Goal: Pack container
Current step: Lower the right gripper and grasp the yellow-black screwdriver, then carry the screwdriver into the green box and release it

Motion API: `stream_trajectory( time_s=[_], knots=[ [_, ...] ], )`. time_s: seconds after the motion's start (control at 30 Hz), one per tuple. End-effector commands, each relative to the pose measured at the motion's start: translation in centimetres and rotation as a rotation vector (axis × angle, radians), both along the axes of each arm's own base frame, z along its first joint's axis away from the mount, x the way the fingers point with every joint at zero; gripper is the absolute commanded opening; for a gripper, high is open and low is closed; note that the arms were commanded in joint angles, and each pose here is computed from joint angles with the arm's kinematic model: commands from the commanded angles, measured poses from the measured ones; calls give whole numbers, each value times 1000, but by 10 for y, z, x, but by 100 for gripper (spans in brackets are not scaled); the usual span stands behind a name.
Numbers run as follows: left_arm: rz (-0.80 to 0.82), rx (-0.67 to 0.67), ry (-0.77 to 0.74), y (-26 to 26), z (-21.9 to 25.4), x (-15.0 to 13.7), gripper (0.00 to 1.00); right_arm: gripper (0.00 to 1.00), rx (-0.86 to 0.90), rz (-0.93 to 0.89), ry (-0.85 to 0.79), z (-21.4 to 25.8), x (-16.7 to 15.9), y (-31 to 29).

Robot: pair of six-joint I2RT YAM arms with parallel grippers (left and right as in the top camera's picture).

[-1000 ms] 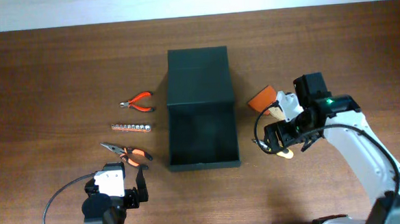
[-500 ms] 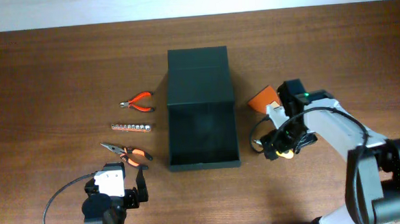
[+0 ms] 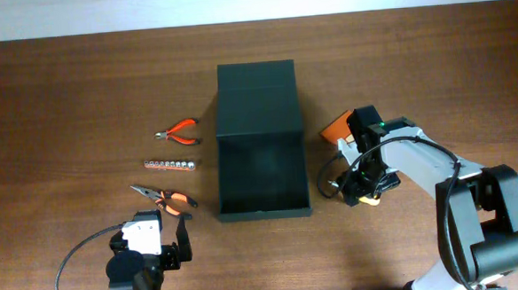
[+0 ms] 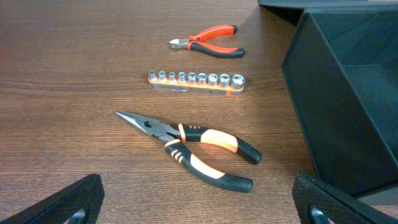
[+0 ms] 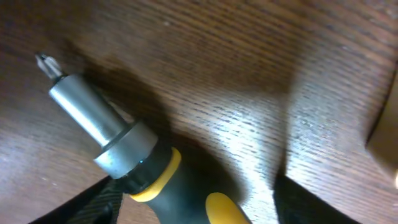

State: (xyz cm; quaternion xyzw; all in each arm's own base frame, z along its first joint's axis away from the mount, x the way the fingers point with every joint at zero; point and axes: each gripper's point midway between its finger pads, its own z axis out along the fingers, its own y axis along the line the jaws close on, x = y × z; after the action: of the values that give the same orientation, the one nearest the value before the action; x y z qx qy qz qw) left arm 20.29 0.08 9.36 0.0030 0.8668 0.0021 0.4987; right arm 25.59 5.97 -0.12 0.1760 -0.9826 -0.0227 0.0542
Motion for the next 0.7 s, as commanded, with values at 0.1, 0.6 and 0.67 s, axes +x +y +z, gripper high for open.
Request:
stream_trajectory(
  time_s=[0.1,0.6,0.67],
  knots=[
    [6,-5,-4,0,-1,0,99,53,-1,-4,-1,-8,1,2],
    [6,-5,-4,0,-1,0,99,28,-14,-30,44,-8,-12,-1],
    [6,-5,-4,0,-1,0,99,27,-13,-30,42,-2,-8,0]
  ],
)
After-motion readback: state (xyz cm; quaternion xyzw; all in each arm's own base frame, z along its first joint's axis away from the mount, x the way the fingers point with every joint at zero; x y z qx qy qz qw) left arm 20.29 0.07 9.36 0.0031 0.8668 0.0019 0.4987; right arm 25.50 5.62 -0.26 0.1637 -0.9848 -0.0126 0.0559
